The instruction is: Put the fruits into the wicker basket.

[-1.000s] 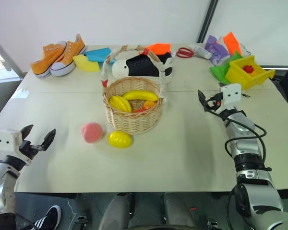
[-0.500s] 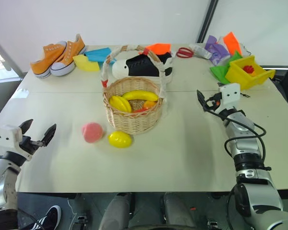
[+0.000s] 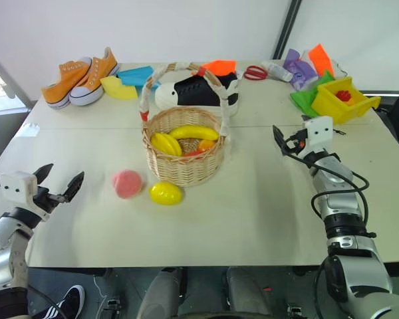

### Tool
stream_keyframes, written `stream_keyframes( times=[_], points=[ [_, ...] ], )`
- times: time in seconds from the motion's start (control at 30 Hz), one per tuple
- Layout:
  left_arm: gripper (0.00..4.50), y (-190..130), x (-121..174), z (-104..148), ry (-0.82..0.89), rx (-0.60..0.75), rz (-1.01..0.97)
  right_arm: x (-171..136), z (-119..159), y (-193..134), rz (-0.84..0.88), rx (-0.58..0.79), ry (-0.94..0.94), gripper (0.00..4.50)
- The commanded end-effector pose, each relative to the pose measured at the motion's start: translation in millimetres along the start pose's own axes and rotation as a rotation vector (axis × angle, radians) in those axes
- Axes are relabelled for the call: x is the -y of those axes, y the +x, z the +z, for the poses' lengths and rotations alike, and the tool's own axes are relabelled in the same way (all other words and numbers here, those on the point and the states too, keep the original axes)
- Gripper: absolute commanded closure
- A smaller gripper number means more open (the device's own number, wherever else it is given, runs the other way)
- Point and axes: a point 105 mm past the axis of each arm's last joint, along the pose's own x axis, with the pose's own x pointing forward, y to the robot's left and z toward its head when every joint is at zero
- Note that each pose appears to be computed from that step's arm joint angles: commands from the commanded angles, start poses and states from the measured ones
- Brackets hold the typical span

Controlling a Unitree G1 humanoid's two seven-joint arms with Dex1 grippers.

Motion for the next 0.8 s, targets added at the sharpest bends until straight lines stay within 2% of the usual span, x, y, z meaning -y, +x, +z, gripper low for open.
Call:
stream_keyframes(
  times=[0.03, 0.2, 0.33, 0.53, 0.7, 0.8],
  points=[
    [0.0, 3, -2, 12, 0.023, 0.032, -0.01, 4, 18, 1, -0.006, 0.061, -0.028, 0.07],
    [0.0, 3, 1, 22, 0.009, 0.064, -0.048, 2, 26, -6, 0.068, 0.09, -0.011, 0.07],
    [0.0, 1, 0, 24, 0.003, 0.065, -0.062, 15, 25, -10, 0.047, 0.076, -0.029, 0.07],
    [0.0, 7, 7, 26, -0.007, 0.076, -0.089, 8, 26, -8, 0.058, 0.082, -0.027, 0.07],
    [0.0, 11, 8, 43, -0.035, 0.12, -0.12, 8, 28, -12, 0.084, 0.085, -0.035, 0.07],
    [0.0, 13, 18, 51, -0.039, 0.125, -0.183, -20, 39, -31, 0.321, 0.12, 0.018, 0.07]
  ],
)
